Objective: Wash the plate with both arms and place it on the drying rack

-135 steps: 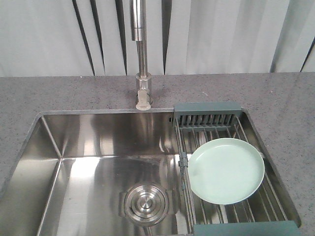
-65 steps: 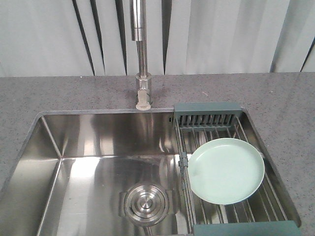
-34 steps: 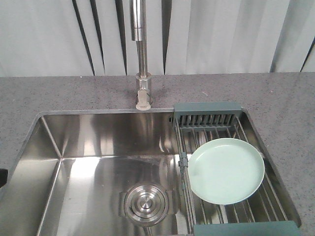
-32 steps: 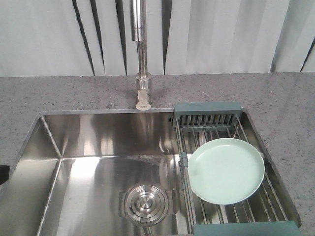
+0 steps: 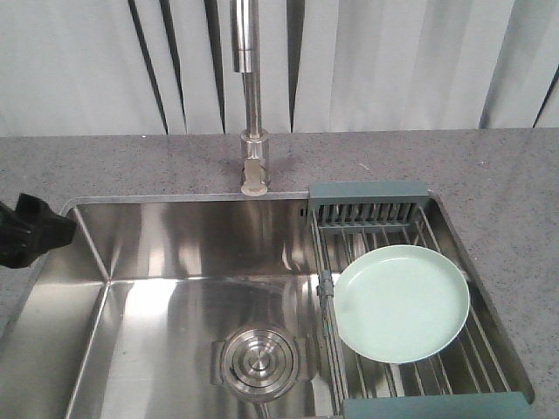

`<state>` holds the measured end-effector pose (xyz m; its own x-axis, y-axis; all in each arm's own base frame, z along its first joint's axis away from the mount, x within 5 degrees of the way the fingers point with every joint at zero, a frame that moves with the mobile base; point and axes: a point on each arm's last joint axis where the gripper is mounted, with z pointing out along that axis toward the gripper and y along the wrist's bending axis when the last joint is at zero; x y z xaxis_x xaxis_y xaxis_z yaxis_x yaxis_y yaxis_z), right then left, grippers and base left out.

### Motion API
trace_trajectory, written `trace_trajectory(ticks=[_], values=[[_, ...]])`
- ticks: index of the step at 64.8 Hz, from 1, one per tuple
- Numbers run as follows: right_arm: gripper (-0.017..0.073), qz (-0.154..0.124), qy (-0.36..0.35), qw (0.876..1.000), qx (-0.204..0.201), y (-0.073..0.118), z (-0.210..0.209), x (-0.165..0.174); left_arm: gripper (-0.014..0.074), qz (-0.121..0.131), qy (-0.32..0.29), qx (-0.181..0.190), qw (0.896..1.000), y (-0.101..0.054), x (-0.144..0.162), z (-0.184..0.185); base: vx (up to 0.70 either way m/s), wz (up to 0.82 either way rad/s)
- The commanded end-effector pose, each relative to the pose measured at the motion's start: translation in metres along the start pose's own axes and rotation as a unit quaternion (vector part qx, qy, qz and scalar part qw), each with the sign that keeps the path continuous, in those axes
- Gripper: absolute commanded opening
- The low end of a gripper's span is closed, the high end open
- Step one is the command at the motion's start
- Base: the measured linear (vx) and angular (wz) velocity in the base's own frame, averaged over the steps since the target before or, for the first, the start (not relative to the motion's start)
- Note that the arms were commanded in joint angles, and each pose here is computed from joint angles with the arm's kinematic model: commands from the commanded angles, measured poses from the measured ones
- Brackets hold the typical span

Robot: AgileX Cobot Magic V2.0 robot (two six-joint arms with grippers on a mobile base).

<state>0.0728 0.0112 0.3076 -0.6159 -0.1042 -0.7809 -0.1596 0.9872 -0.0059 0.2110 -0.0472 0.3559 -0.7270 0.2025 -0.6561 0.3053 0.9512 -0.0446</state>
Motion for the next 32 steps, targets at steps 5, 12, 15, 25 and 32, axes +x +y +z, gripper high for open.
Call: trace_trajectory(ticks=[5, 12, 15, 25, 32], values=[[0.0263, -0.005, -0.038, 0.999, 0.003, -0.001, -0.005, -0.011, 0.0589, 0.020, -0.035, 0.027, 0.999, -0.002, -0.027, 0.006, 0.00, 0.00], [0.0263, -0.005, -0.038, 0.999, 0.003, -0.001, -0.005, -0.011, 0.0589, 0.031, -0.037, 0.056, 0.997, -0.005, -0.041, 0.016, 0.00, 0.00], [0.0263, -0.005, -0.038, 0.999, 0.003, -0.001, -0.005, -0.011, 0.0589, 0.035, -0.039, 0.068, 0.996, -0.007, -0.046, 0.020, 0.00, 0.00], [0.0263, -0.005, -0.038, 0.999, 0.003, -0.001, -0.005, -0.011, 0.0589, 0.041, -0.045, 0.102, 0.993, -0.005, -0.062, 0.035, 0.00, 0.00], [0.0263, -0.005, -0.038, 0.999, 0.003, -0.001, -0.005, -0.011, 0.0589, 0.033, -0.051, 0.134, 0.989, 0.004, -0.070, 0.045, 0.00, 0.00]])
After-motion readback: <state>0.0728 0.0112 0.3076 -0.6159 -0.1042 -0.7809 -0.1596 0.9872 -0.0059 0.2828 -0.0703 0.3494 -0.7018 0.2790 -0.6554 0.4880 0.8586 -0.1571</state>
